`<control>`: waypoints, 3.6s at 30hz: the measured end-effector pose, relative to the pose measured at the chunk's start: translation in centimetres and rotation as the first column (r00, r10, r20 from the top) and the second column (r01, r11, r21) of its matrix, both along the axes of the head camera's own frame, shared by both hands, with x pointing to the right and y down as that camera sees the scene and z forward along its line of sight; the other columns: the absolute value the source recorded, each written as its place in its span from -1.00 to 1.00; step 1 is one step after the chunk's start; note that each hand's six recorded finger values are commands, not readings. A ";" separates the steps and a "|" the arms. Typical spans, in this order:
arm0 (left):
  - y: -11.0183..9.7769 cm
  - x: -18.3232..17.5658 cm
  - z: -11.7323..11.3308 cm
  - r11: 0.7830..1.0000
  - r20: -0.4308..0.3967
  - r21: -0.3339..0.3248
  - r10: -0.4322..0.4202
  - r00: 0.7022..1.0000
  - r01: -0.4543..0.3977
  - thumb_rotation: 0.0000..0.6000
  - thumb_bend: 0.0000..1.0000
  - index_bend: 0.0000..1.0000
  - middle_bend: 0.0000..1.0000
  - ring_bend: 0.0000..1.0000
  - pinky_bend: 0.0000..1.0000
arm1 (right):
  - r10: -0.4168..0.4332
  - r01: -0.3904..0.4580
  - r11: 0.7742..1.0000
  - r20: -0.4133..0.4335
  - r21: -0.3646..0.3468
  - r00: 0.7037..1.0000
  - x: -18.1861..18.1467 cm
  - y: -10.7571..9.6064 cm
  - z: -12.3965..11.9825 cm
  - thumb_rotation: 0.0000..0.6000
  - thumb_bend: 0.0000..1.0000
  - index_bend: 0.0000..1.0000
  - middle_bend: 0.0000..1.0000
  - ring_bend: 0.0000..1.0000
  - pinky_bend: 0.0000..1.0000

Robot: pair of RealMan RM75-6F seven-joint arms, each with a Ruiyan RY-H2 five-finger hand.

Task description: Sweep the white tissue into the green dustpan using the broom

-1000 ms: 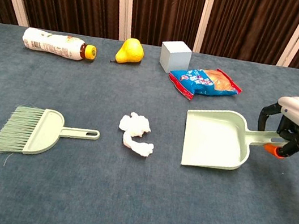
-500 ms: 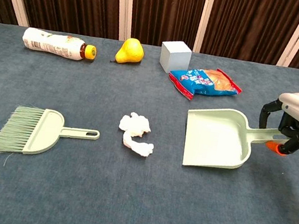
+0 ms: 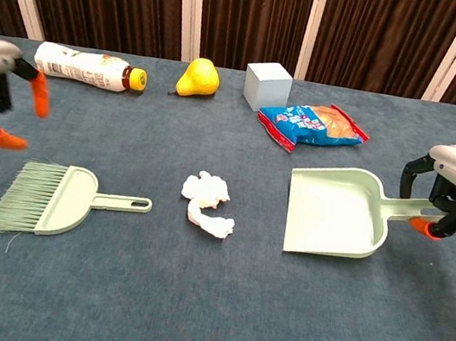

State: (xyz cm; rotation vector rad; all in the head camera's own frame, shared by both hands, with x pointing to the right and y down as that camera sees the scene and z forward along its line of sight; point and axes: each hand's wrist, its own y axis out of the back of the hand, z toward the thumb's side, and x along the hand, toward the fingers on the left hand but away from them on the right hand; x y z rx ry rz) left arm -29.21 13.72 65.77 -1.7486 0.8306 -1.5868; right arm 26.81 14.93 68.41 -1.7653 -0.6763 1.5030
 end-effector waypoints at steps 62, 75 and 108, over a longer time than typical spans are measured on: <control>1.5 9.9 4.8 1.000 -0.077 -0.025 -0.011 0.997 0.010 1.00 0.29 0.56 1.00 1.00 1.00 | -0.022 0.022 1.000 -0.035 -0.001 0.999 0.7 -0.2 0.2 1.00 0.06 0.63 0.95 0.99 0.85; 0.0 14.1 2.2 0.999 -0.218 0.040 0.022 0.976 -0.014 1.00 0.30 0.56 1.00 1.00 1.00 | -0.097 0.097 0.995 -0.056 -0.003 0.994 -1.5 0.0 -0.1 1.00 0.06 0.63 0.95 0.99 0.85; 0.6 26.3 0.0 0.995 -0.561 0.051 -0.042 0.827 0.086 1.00 0.19 0.55 1.00 1.00 1.00 | -0.090 0.089 0.996 -0.071 -0.024 0.993 -0.4 -0.5 -0.7 1.00 0.06 0.67 0.95 0.99 0.85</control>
